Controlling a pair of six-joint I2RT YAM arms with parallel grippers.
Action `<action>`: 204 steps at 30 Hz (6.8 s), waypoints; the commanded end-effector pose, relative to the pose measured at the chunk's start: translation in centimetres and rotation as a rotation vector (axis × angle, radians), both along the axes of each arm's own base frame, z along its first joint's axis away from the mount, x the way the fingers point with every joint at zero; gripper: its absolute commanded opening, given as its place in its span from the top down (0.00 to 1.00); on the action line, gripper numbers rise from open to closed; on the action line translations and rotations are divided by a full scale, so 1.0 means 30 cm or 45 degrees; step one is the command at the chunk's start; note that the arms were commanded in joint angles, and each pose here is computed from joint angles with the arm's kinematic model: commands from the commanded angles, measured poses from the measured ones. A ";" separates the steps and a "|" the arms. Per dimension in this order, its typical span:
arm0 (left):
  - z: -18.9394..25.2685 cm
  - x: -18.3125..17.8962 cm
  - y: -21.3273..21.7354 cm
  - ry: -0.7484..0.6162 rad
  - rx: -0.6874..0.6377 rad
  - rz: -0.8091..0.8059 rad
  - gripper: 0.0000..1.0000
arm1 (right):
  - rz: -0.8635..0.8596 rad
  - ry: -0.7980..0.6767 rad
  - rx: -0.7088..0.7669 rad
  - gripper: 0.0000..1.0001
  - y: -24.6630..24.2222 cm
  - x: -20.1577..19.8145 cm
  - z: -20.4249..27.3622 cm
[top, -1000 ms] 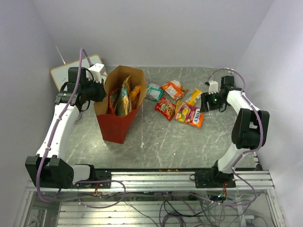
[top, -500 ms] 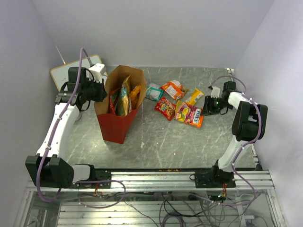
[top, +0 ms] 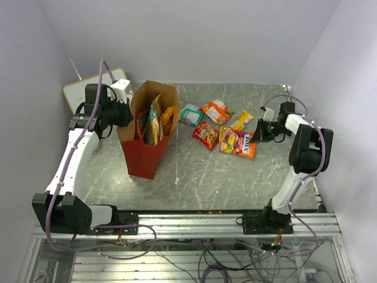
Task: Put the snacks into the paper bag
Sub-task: Pick up the snack from the center of the board, then place the snack in the paper bag.
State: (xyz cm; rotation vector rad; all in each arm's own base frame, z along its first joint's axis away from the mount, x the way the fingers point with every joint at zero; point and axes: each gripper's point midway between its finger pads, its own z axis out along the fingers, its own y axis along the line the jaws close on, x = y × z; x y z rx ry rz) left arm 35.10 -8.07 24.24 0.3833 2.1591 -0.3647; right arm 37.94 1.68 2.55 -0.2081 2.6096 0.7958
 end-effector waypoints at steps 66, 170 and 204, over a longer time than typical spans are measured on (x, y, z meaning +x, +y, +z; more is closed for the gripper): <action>0.049 -0.048 -0.182 0.006 -0.193 -0.335 0.93 | 1.256 -1.653 0.693 1.00 1.106 0.021 1.494; 0.044 0.035 -0.117 0.185 -0.290 -0.270 0.93 | 2.290 -2.061 -0.067 0.74 1.516 -0.237 0.866; 0.089 0.008 -0.125 0.118 -0.307 -0.286 0.93 | 2.264 -1.855 -0.210 0.93 1.535 -0.186 0.688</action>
